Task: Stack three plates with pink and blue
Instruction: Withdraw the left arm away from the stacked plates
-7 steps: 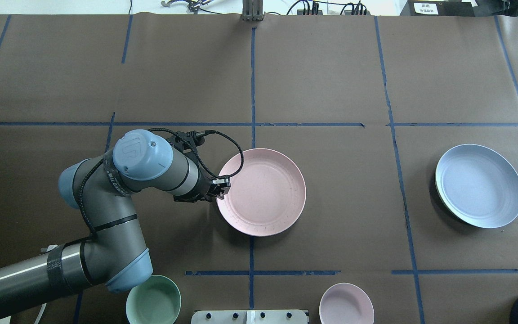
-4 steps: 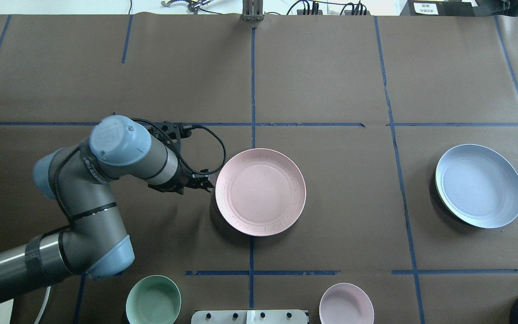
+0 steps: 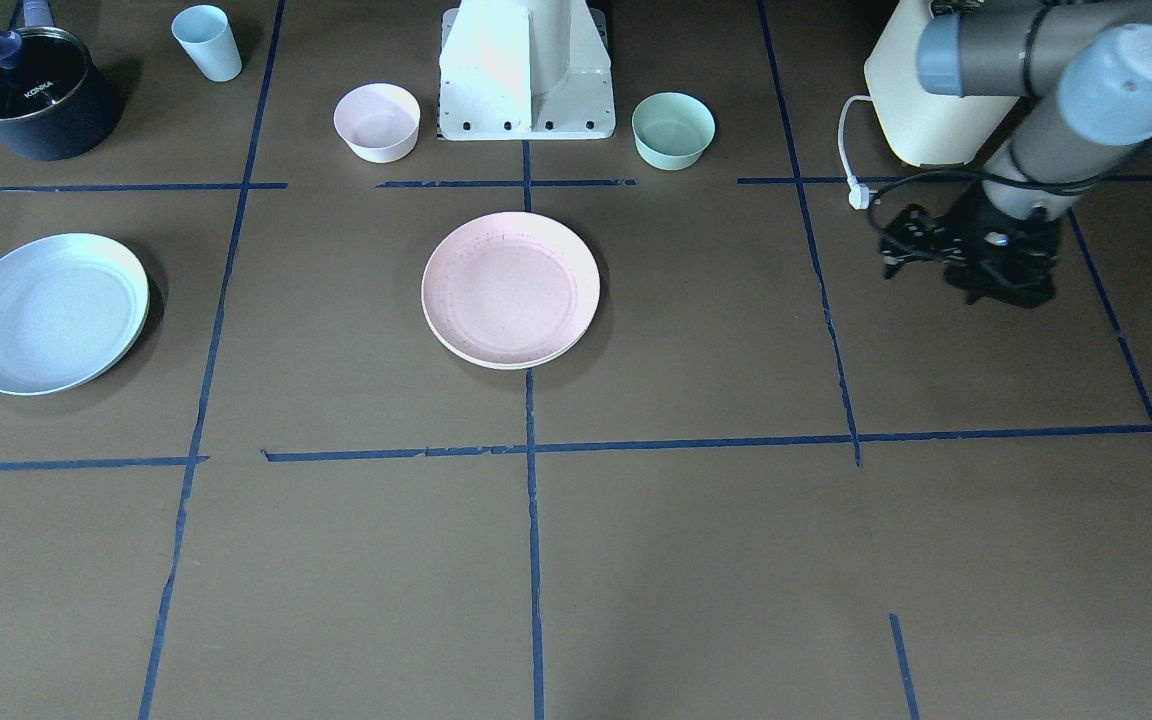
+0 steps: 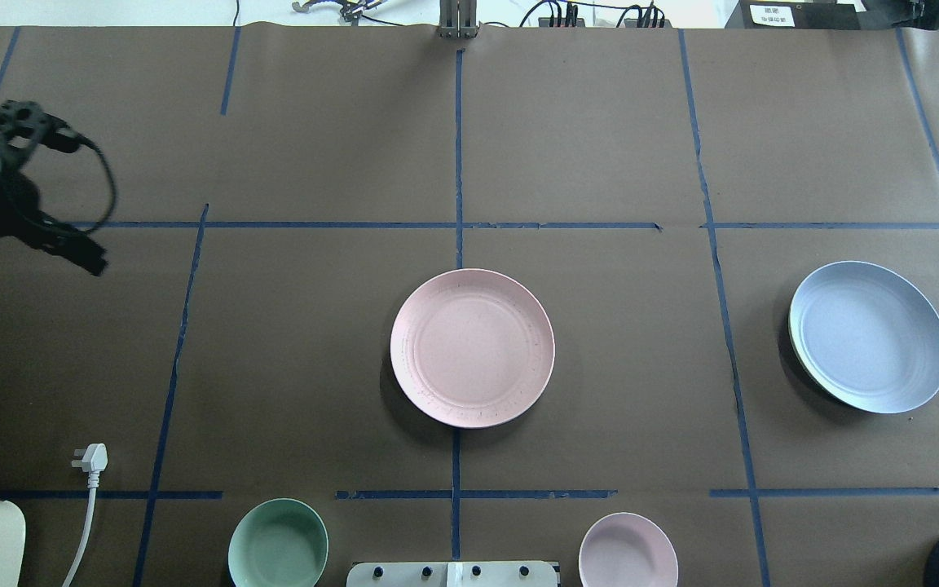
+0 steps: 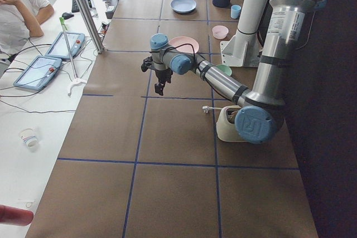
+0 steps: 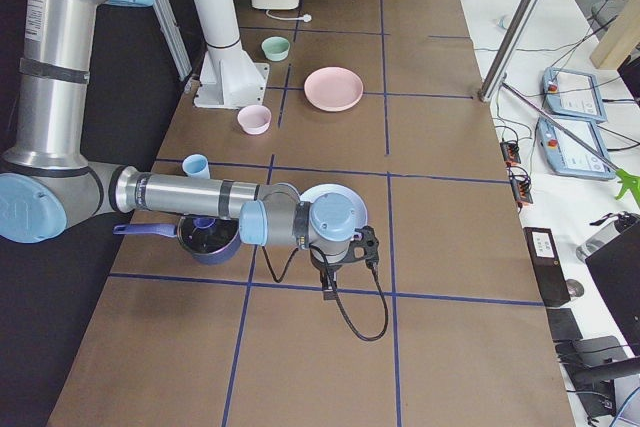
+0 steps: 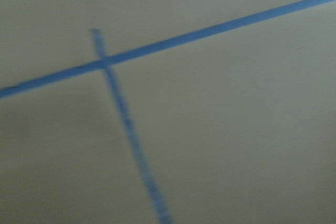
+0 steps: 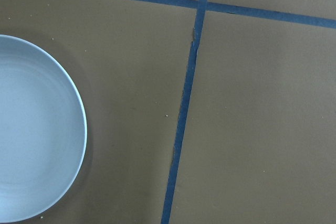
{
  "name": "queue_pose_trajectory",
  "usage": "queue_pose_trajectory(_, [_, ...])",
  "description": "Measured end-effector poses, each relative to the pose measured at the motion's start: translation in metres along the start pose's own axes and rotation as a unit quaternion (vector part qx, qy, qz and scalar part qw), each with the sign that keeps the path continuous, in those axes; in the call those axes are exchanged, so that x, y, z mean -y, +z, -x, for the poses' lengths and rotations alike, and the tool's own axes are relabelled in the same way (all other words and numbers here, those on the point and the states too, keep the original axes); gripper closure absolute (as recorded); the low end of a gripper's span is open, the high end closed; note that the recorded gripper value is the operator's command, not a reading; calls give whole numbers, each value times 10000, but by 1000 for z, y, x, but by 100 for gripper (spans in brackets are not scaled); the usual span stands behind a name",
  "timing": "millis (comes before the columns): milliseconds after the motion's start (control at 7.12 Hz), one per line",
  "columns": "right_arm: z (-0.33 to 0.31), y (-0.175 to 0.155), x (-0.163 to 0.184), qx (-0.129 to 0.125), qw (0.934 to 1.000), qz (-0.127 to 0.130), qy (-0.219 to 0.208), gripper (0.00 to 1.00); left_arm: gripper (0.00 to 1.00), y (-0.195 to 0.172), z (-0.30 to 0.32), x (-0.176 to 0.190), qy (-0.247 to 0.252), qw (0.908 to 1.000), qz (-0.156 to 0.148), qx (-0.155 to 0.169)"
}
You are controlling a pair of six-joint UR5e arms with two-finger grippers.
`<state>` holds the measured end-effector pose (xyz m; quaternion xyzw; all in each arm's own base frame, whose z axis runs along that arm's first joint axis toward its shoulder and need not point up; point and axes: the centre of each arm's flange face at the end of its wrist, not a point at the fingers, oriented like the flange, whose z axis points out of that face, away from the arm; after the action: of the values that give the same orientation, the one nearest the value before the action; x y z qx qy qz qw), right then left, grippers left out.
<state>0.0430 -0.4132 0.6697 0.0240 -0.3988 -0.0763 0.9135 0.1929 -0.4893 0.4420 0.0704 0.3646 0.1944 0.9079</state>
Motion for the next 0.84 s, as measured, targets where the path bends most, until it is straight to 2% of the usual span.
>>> queue_pose_trajectory(140, [2, -1, 1, -1, 10000, -41, -22, 0, 0, -13, 79, -43, 39, 9999, 124, 85])
queue_pose_trajectory(281, [5, -4, 3, 0, 10000, -73, 1, 0, 0, -24, 152, -95, -113, 9998, 151, -12])
queue_pose_trajectory(421, [15, -6, 7, 4, 9999, -93, 78, 0, 0, -34, 210, -151, -416, 9989, 51, -216])
queue_pose_trajectory(561, [30, -4, 12, 16, 9998, -99, 186, 0, 0, -42, 243, -204, -815, 9959, -92, -379])
queue_pose_trajectory(702, [49, 5, 16, 41, 9993, -156, 334, 0, 0, -45, 258, -238, -1096, 9928, -202, -447])
queue_pose_trajectory(842, [65, 21, 17, 109, 9982, -294, 514, 0, 0, -46, 263, -252, -1213, 9911, -250, -477])
